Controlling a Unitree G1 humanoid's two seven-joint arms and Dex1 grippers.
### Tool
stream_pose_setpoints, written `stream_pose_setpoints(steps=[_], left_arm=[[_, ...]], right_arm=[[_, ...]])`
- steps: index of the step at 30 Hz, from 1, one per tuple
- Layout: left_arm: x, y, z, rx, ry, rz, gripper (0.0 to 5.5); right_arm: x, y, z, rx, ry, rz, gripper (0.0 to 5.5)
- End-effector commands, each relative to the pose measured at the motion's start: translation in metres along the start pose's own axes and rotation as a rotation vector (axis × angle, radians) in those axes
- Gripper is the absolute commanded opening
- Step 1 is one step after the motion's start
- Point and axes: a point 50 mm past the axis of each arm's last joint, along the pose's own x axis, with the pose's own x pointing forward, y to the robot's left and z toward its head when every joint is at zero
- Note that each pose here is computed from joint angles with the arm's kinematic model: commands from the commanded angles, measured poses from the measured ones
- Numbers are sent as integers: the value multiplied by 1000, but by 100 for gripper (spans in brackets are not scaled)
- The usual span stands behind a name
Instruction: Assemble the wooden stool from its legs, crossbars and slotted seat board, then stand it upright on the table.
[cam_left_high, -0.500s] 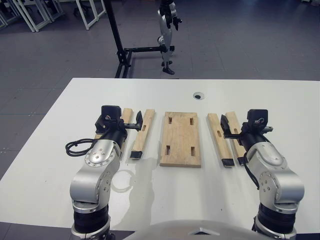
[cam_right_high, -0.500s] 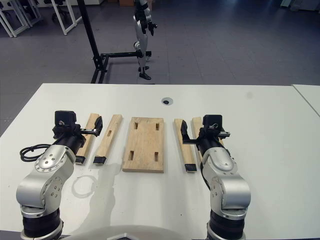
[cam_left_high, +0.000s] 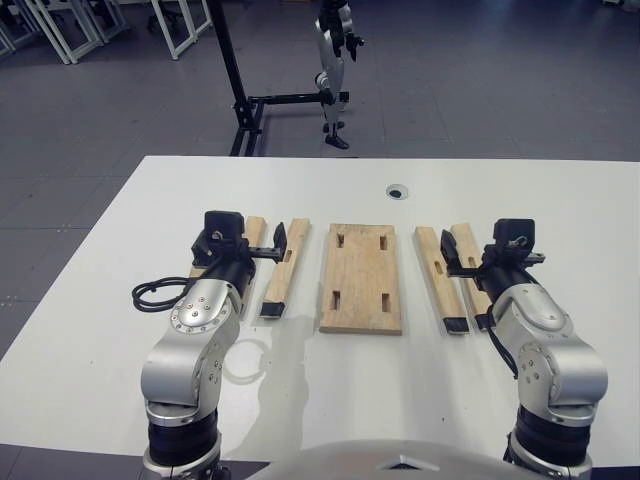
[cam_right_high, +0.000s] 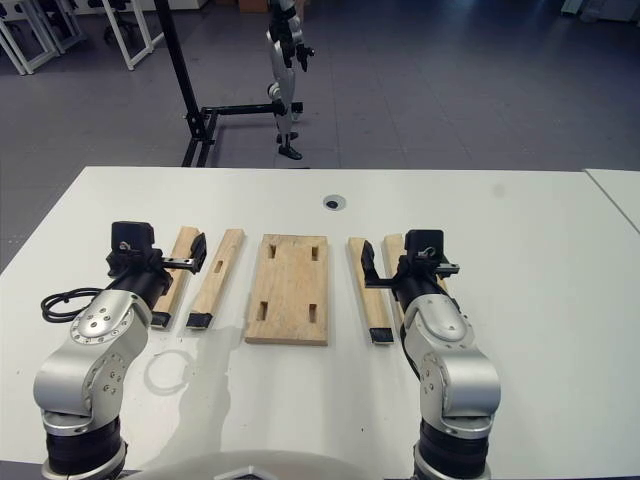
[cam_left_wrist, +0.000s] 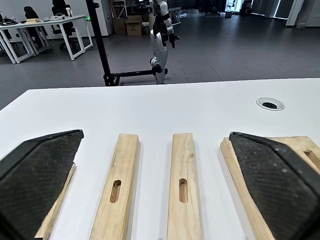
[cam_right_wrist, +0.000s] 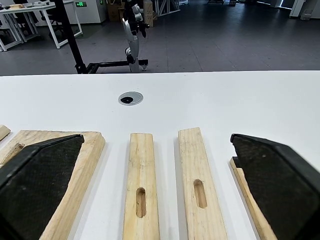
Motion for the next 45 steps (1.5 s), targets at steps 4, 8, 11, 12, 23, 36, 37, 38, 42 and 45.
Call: stream_pose_setpoints(steps=[4, 8, 11, 12, 23, 36, 37, 38, 42, 45], left_arm=[[2, 3, 4, 0, -18, -16, 548], [2, 4, 5, -7, -21, -15, 548], [2, 4, 4, -9, -21, -15, 548], [3, 4, 4, -10, -22, -14, 548], [-1, -1, 3, 5, -24, -80, 548], [1, -3, 4, 1, -34, -79, 550], [1, -3, 5, 1, -34, -80, 550], [1, -3, 5, 2, -35, -81, 550], [1, -3, 5, 4, -35, -85, 550], [1, -2, 6, 7, -36, -86, 550]], right_arm=[[4, 2, 5, -6, -19, 11, 549], [5, 2, 6, -8, -21, 13, 549], [5, 2, 6, -7, -21, 13, 549], [6, 2, 6, -8, -22, 13, 549], [6, -56, 11, -46, -5, -92, 549], [14, -136, -18, -61, 167, 18, 435], [14, -133, -21, -62, 176, 31, 402], [14, -130, -25, -66, 188, 35, 397], [12, -125, -40, -77, 229, 42, 397], [10, -124, -55, -50, 267, 35, 397]])
